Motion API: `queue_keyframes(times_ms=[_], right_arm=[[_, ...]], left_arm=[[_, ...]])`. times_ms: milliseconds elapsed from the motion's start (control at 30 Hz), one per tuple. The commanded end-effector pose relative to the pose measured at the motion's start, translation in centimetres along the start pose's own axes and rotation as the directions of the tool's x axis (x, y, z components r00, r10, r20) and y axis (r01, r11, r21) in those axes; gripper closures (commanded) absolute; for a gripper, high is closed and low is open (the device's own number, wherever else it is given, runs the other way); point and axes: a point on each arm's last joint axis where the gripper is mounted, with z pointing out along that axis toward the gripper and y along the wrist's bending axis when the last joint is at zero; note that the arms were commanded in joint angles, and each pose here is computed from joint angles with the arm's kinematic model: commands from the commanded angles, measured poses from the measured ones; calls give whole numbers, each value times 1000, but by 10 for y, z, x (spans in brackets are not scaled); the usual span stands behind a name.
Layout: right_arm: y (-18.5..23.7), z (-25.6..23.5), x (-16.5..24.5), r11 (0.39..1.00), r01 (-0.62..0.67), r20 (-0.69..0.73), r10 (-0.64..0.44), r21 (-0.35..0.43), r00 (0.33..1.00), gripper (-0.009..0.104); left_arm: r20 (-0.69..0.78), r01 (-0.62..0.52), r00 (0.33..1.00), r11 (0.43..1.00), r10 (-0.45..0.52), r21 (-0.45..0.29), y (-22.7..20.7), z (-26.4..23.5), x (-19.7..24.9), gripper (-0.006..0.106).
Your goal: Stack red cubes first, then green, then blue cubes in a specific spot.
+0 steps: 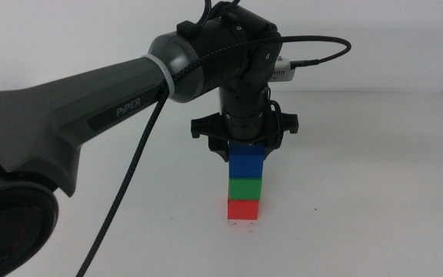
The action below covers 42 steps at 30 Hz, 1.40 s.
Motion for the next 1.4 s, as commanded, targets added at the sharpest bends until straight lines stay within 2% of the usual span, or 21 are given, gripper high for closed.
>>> queue_keyframes(times_ms=[0,33,67,167,300,500,700,833,900,967,1067,1200,1367], right_arm=[[0,-1,1,1000,13,6,-13,1,1000,13],[0,-1,1,1000,13,6,-13,1,1000,13],[0,-1,1,1000,13,6,-13,1,1000,13],[0,-1,1,1000,13,6,-13,1,1000,13],[0,-1,1,1000,13,6,-13,1,1000,13],[0,-1,1,1000,13,6,-13,1,1000,13],[0,-1,1,1000,13,6,-13,1,1000,13],[0,-1,1,1000,13,6,-13,1,1000,13],[0,-1,1,1000,13,6,-13,1,1000,13],[0,-1,1,1000,13,6,-13,1,1000,13],[0,-1,1,1000,13,6,-13,1,1000,13],[0,-1,1,1000,13,6,-13,1,1000,13],[0,-1,1,1000,13,6,-13,1,1000,13]], left_arm=[[10,5,1000,1000,-5,14,-1,-5,-1,50],[14,3,1000,1000,-3,9,-1,-5,-1,36],[14,3,1000,1000,-3,9,-1,-5,-1,31],[18,-1,1000,1000,1,4,-1,-5,-2,18],[26,-42,999,999,42,-5,0,-5,-2,7],[88,-63,994,997,60,37,5,-40,-2,7],[260,-75,964,995,55,68,25,-112,2,7],[387,-131,918,987,85,93,46,-170,13,7],[457,-201,877,977,149,68,59,-198,21,7],[530,-275,817,961,227,13,74,-226,30,7],[615,-336,727,939,306,-70,98,-263,44,7],[674,-388,638,912,372,-136,139,-302,68,7],[690,-275,660,950,296,-144,202,-314,109,7]])
